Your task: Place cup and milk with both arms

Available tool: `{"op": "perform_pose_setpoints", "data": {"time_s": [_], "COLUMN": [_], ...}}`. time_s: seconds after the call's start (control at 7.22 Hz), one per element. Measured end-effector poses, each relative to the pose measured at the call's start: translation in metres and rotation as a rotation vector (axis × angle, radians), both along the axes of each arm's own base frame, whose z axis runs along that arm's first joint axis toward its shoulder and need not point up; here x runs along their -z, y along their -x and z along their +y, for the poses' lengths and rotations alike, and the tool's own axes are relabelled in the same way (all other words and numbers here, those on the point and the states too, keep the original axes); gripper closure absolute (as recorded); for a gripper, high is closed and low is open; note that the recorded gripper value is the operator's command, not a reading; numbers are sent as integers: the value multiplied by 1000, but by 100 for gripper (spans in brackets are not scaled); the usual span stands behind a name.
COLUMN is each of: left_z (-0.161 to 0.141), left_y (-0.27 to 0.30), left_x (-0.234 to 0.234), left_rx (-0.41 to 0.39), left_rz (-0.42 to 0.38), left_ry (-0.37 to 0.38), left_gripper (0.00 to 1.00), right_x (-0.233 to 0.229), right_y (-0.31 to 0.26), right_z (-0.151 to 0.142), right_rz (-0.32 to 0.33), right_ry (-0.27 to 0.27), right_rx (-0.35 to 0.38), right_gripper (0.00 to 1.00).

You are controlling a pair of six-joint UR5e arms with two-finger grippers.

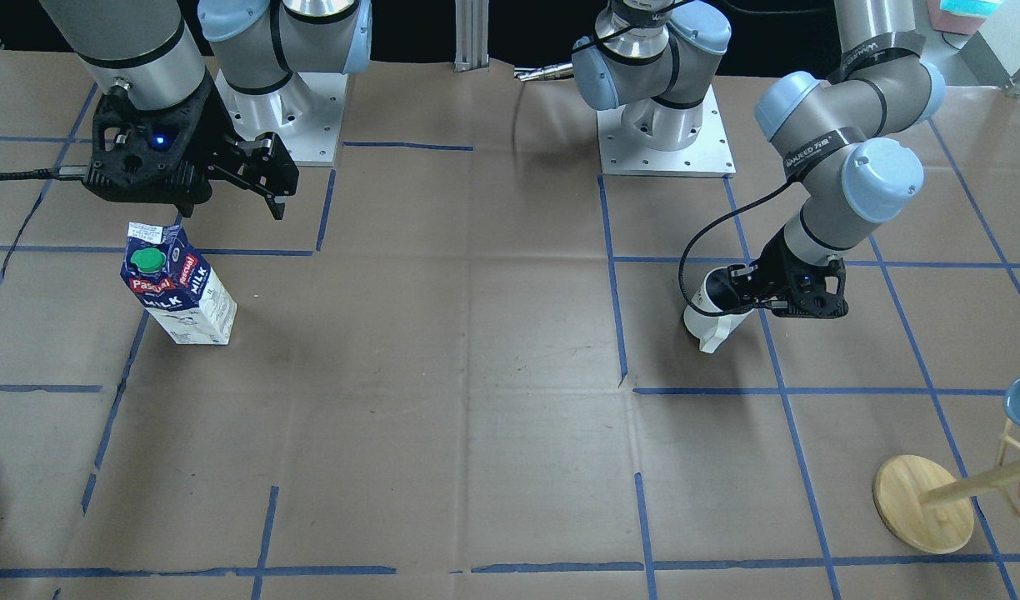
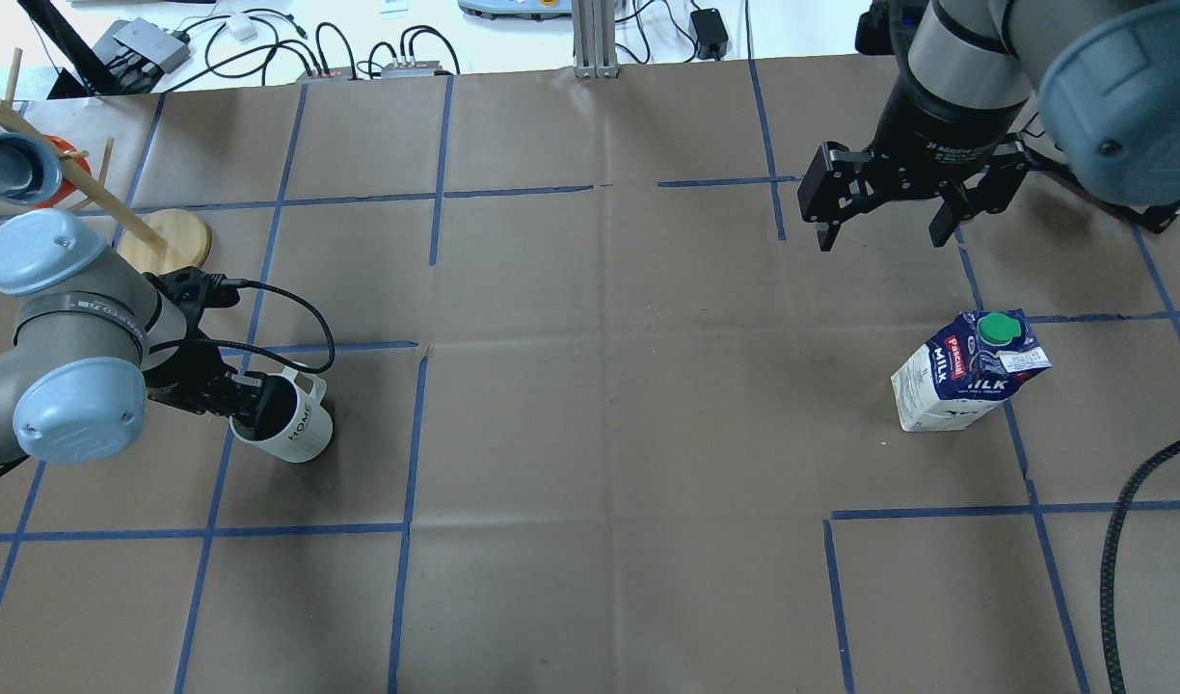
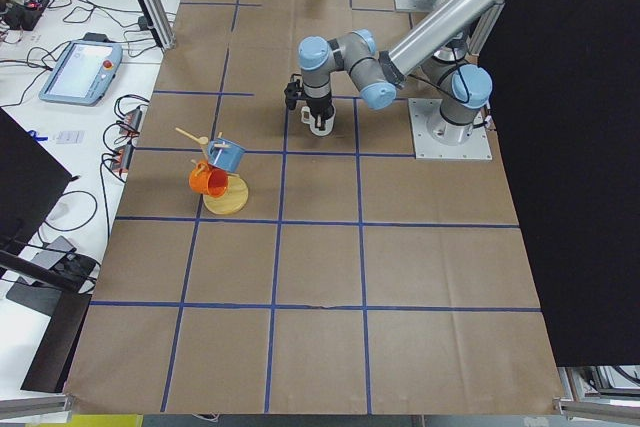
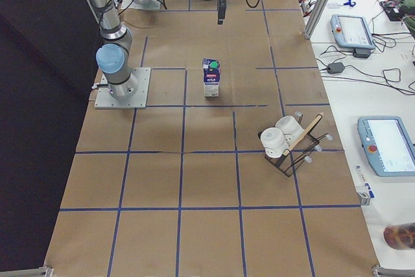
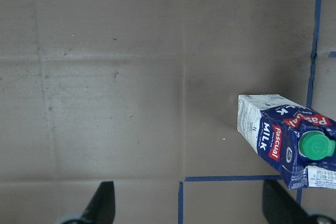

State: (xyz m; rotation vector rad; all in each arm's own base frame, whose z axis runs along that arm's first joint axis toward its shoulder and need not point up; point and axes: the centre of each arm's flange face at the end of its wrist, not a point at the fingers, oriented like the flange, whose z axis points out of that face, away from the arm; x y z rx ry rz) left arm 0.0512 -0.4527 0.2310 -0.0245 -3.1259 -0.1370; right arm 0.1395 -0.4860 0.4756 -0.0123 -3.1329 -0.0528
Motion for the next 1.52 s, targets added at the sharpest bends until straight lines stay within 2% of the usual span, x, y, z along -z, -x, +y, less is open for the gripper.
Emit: {"op": "perform_pose_setpoints", "data": {"time_s": [0.28,0.69,1.11,1.52], "left_z": [-14,-67,-126,-188], "left_y": [13,82,195,293], "left_x": [-18,-68,-71,-51], "left_rx": [-26,-24,-67,-80], "left_rz": [-13,-19,19,33], "left_ry": [37,72,108,134], "left_gripper": [100,100,100,100], "right_x": [0,0,0,-1], "right_y": [0,0,0,0], "right_z": [0,0,0,0], "right_rz": [0,0,-1,-1], "right_ry": [1,1,1,3], "right_rx": [0,0,0,0], "right_gripper": [0,0,0,0]}}
